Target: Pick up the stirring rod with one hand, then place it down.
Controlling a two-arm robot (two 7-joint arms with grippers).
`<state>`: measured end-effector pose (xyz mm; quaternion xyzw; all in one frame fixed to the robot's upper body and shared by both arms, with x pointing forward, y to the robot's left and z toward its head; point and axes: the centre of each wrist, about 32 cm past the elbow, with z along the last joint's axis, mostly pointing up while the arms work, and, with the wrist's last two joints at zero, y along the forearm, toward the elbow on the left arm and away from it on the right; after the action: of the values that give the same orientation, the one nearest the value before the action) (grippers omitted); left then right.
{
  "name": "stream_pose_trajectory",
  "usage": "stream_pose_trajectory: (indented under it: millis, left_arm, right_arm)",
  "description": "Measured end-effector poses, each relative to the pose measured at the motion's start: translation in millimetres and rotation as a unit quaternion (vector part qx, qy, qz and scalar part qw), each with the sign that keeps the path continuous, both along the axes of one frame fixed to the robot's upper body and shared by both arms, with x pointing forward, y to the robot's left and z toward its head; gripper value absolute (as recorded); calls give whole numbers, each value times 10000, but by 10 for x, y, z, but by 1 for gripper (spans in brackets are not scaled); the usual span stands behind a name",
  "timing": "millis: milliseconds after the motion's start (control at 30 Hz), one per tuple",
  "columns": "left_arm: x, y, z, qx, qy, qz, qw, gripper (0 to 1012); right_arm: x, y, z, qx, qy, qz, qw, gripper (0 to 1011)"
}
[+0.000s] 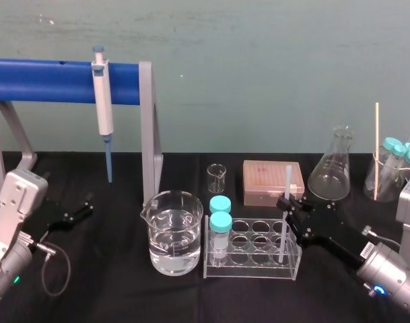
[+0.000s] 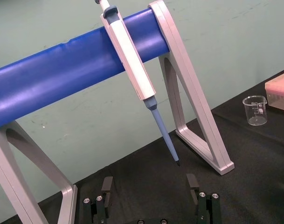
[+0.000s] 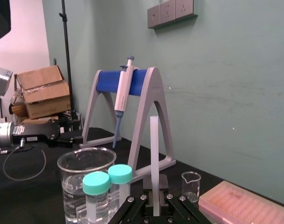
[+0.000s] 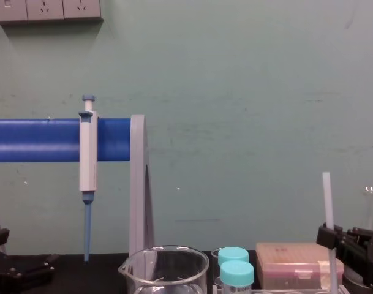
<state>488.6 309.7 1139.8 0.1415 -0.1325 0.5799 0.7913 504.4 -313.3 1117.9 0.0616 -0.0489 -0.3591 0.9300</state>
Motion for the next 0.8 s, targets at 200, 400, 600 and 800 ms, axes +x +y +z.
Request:
stream_pose_trajectory:
  millis: [200,400,600,800]
  left_arm:
    - [0,0,0,0,0,0,10000,1000]
    - [0,0,0,0,0,0,10000,1000]
    - [0,0,0,0,0,0,10000,1000]
    - [0,0,0,0,0,0,10000,1000]
  right_arm:
    - [-4,11,-33,-59,43,17,10000,71]
    - [-15,17,-51,-147,111,54,9998,71]
    - [-23,24,-47,-196,112,48,9997,71]
    - [-22,24,-45,-183,111,44,9998,84]
